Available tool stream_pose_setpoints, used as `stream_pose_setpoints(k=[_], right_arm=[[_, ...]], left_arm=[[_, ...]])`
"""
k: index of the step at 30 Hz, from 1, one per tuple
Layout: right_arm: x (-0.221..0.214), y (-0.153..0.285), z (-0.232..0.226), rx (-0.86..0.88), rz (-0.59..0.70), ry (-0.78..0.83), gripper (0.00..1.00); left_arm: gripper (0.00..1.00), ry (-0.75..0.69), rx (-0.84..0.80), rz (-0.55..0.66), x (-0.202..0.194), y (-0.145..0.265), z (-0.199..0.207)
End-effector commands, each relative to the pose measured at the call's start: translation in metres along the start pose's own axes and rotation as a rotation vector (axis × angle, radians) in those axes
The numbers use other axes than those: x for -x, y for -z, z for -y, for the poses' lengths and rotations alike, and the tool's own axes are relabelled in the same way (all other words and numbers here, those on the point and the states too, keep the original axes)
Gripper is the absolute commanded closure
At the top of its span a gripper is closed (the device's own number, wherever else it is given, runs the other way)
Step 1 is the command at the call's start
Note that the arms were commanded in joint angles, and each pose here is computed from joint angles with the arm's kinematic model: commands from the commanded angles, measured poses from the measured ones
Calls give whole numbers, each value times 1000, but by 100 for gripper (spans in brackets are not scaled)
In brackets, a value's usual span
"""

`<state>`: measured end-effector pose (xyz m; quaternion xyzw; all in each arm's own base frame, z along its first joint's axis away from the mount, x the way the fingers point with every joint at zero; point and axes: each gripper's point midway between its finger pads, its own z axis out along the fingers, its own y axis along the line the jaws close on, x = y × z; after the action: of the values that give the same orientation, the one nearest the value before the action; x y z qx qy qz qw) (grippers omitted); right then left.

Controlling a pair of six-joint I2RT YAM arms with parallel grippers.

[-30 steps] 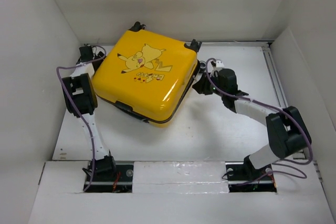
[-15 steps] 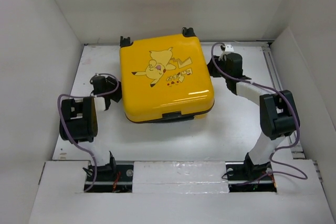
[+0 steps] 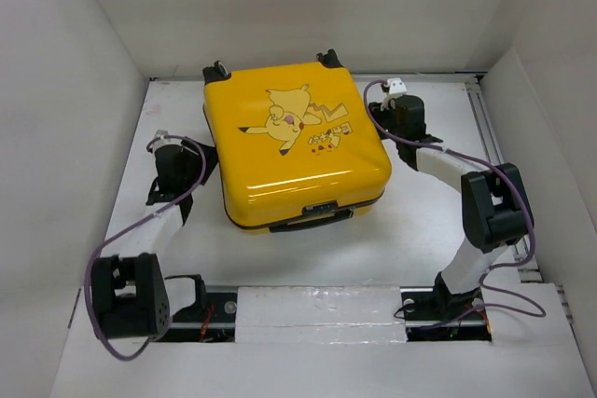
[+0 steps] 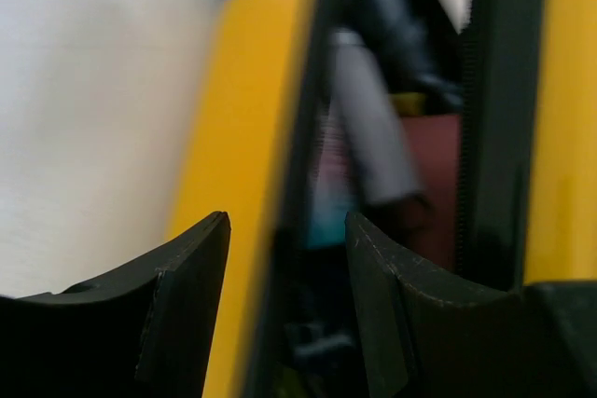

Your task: Pack the luggage

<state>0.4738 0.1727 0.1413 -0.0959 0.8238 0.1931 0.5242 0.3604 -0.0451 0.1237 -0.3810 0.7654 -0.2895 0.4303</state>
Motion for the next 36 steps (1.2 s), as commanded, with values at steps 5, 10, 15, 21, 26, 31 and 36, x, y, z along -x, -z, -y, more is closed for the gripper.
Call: stream_pose_setpoints(k=[5,10,15,21,26,31,36], right_arm=[[-56,25,-144,424,-210,-15,53],[-52,31,-141,381,-189,-18,53],[-53,43,-127,301,-158,-32,50],[-17,61,-98,224,-62,-80,43],[26,82,-76,167,36,-90,42],[54,102,-62,128,108,-105,36],[61,104,-55,127,120,-110,36]], left_arm=[[50,-153,-492,-83,-5,59,154],[50,-134,-424,-67,1,26,145],[52,-79,-327,-44,15,-13,117],[52,-49,-245,-26,2,-18,90],[51,3,-184,26,-2,-5,62],[51,19,-148,97,5,12,50],[60,11,-68,215,22,30,31]])
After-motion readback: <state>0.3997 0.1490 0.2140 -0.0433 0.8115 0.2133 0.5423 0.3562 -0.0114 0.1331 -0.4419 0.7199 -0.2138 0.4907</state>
